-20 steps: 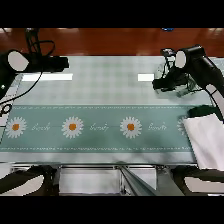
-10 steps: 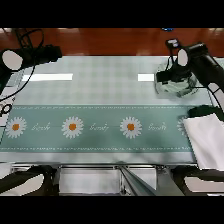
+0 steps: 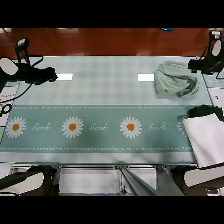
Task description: Fold the shirts.
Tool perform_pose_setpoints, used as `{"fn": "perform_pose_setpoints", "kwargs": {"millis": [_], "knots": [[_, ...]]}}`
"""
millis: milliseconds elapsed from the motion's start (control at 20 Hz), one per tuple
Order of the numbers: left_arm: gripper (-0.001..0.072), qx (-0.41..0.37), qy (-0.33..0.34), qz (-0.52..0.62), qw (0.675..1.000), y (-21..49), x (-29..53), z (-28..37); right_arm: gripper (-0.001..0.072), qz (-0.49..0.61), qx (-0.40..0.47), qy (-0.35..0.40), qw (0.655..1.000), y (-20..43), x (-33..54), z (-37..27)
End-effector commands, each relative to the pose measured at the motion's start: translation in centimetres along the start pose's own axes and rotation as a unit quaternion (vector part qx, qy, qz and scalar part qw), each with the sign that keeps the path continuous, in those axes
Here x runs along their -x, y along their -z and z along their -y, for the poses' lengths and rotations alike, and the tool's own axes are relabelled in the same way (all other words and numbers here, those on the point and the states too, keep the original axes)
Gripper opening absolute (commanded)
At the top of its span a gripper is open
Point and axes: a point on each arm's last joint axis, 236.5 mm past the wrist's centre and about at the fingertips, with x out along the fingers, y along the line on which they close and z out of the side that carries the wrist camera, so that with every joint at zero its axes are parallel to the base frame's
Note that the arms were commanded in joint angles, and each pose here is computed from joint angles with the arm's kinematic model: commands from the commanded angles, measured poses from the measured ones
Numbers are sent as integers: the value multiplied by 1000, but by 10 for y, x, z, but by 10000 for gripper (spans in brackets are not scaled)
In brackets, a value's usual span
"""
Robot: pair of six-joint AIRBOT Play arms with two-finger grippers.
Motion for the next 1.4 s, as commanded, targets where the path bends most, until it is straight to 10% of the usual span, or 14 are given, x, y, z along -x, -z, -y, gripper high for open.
{"fn": "perform_pose_setpoints", "kwargs": {"millis": [0,150,250,700,1350], "knots": [[507,4,-3,-33,999,20,-5,-6,417,-40,-11,-35,999,17,-65,-2],[507,4,-3,-33,999,20,-5,-6,355,-62,-9,-60,996,29,-91,-24],[507,5,-4,-34,999,20,-3,-7,30,-63,11,-75,995,29,-87,-33],[507,57,-41,110,991,-23,106,-60,29,209,65,-110,970,-89,193,-48],[507,67,138,108,982,78,129,33,29,369,193,-296,859,6,463,-193]]}}
